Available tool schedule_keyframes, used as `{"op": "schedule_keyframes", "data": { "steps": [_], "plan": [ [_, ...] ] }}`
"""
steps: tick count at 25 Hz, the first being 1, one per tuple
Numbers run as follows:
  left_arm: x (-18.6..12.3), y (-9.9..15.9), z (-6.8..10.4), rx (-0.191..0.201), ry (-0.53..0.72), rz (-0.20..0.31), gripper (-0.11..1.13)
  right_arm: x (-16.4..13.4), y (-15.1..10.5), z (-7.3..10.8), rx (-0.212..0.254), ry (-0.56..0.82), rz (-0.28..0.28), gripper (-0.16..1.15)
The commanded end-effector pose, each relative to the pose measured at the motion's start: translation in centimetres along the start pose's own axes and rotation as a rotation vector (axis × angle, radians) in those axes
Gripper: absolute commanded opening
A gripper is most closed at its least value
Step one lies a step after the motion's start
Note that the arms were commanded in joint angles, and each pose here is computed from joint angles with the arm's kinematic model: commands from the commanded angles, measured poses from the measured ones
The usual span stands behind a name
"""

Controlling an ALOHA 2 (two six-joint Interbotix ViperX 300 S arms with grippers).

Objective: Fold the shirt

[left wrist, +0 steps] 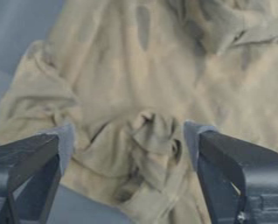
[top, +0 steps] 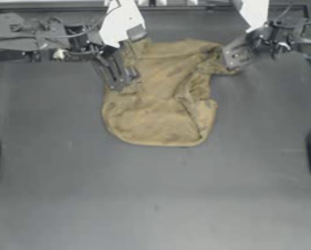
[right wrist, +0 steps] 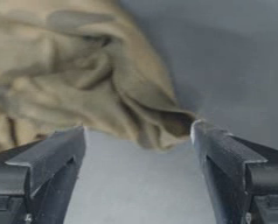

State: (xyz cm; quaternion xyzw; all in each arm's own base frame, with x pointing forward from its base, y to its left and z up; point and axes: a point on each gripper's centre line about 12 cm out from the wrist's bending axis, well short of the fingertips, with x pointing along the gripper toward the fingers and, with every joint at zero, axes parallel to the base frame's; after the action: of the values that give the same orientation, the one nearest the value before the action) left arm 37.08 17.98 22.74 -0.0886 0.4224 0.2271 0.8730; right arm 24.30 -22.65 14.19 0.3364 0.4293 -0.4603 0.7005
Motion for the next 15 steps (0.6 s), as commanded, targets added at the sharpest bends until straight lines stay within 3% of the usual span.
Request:
{"op": "schedule_keyframes", "data": {
  "steps": [1,15],
  "plan": [
    [-3.1,0.1,1.7,-0.008,-0.087,-0.003,1.01,0.0,-0.3,0.5,0.023,-0.022,0.016,0.98],
    [-3.0,0.0,1.6,-0.004,-0.083,-0.004,1.01,2.4,-1.0,0.0,0.056,0.001,0.016,0.96]
  ]
}}
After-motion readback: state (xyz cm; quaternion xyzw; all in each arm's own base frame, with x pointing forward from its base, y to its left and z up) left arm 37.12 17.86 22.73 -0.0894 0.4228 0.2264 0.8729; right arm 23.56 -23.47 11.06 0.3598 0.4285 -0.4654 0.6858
